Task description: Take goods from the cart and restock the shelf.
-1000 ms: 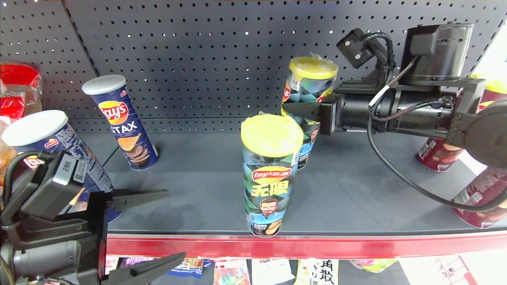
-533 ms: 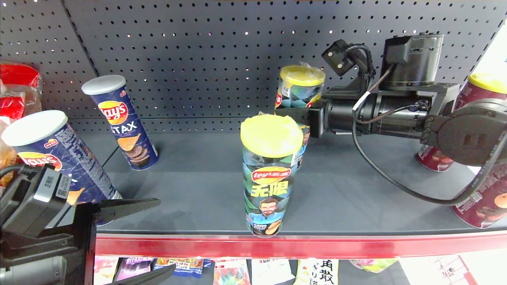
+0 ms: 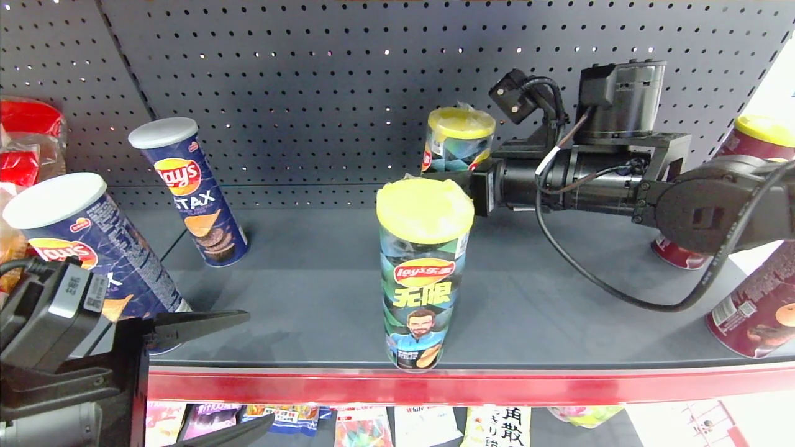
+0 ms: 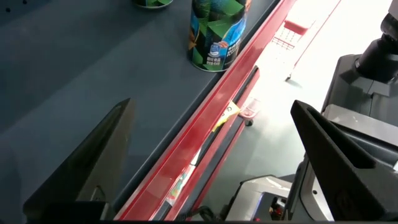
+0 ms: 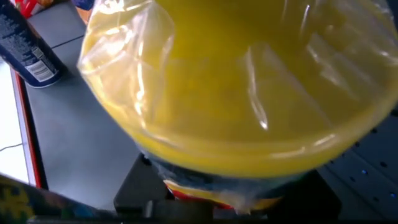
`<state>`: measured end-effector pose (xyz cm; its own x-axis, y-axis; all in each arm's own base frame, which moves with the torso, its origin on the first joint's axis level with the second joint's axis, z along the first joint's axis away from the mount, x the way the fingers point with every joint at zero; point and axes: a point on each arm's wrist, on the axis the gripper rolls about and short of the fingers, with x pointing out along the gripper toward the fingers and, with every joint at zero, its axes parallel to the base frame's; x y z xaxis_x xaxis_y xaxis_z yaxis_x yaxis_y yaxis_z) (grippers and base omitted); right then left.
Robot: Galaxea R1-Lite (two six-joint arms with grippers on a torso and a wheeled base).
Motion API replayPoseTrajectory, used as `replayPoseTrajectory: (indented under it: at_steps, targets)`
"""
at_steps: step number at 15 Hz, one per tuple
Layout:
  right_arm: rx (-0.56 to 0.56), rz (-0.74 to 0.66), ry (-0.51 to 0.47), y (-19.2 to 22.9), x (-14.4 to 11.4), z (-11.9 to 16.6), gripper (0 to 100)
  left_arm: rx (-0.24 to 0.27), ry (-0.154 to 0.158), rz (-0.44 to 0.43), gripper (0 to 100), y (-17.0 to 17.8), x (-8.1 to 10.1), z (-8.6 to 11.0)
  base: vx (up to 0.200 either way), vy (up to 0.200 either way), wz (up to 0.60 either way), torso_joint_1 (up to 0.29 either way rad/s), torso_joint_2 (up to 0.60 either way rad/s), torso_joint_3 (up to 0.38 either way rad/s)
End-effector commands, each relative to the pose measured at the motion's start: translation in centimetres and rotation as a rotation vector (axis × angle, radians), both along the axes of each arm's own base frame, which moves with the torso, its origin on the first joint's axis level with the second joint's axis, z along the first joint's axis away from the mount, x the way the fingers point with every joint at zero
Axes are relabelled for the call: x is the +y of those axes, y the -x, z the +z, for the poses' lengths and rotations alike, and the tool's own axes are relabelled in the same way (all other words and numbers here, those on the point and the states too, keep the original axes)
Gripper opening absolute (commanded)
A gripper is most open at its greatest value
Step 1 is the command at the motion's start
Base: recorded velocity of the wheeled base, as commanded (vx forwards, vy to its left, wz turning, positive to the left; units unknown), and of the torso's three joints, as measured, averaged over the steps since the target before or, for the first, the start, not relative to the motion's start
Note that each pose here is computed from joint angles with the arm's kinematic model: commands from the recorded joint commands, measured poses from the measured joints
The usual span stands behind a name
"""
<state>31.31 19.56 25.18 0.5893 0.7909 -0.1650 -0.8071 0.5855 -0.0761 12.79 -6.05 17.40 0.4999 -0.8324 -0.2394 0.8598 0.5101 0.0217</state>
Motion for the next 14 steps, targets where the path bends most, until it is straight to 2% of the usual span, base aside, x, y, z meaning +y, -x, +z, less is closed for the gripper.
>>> replayPoseTrajectory:
  at_steps: [1,8,9,14]
  targets:
    - [-0.002,0.002,-0.002,-0.4,0.3,-0.1,0,0.002,-0.001,0.0,100,0.0,0.0,0.0,0.0,0.0,0.0,0.0,0.0,0.0]
    - [0.013,0.006,0.008,-0.1,0.4,-0.5,0,0.008,-0.003,0.0,100,0.0,0.0,-0.2,0.0,0.0,0.0,0.0,0.0,0.0]
    - [0.013,0.006,0.008,-0.1,0.4,-0.5,100,0.008,-0.003,0.0,100,0.0,0.0,-0.2,0.0,0.0,0.0,0.0,0.0,0.0]
    - [0.026,0.007,0.013,0.8,-0.1,-0.6,100,0.011,-0.004,-0.001,100,0.0,0.0,-0.3,0.0,0.0,0.0,0.0,0.0,0.0]
